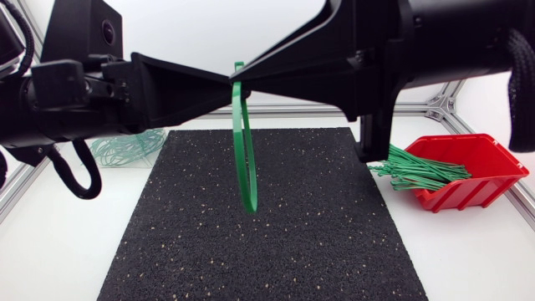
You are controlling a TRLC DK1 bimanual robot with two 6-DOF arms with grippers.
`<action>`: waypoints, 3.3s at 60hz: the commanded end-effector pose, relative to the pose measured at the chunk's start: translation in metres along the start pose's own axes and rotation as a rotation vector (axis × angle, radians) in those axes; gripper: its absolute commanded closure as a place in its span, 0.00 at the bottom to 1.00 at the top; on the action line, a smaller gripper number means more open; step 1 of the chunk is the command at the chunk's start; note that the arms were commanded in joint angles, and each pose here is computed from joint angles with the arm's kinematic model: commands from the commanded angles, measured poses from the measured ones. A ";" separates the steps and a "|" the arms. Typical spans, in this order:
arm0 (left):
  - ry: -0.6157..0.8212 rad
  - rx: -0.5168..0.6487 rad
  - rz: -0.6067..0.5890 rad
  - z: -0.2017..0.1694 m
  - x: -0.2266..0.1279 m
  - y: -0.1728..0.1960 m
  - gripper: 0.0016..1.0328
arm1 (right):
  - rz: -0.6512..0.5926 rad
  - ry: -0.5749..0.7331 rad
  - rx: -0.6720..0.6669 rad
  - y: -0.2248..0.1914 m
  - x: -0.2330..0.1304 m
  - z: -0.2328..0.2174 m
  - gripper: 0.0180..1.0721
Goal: Take a green cable tie from the red box, thread the tail through the head to close it, then place it in the transparent bin on the left.
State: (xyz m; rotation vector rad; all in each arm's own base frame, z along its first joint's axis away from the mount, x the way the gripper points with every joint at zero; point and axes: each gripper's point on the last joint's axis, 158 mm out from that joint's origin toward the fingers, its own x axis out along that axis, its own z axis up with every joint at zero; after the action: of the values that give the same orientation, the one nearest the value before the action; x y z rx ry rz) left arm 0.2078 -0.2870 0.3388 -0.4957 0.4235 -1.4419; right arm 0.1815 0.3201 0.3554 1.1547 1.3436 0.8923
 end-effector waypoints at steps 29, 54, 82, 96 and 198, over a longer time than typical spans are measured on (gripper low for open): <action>0.002 0.034 -0.030 -0.005 -0.002 -0.015 0.97 | -0.010 -0.044 0.063 -0.005 0.001 0.022 0.95; 0.000 0.046 -0.039 -0.005 -0.004 -0.021 0.97 | -0.005 -0.073 0.066 -0.002 0.010 0.043 0.95; -0.011 0.040 -0.015 -0.004 -0.009 -0.014 0.97 | 0.026 -0.049 -0.001 0.011 -0.005 0.017 0.80; -0.016 0.044 -0.003 -0.004 -0.011 -0.010 0.97 | 0.030 -0.088 -0.012 0.007 -0.014 0.026 0.80; 0.013 0.229 -0.025 -0.020 -0.009 -0.011 0.97 | -0.031 -0.075 -0.024 -0.019 0.006 0.036 0.81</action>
State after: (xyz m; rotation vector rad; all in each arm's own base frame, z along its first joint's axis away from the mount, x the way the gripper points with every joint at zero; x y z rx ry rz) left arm 0.1904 -0.2809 0.3260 -0.3272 0.2857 -1.4861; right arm 0.2198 0.3152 0.3379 1.1568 1.2701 0.8302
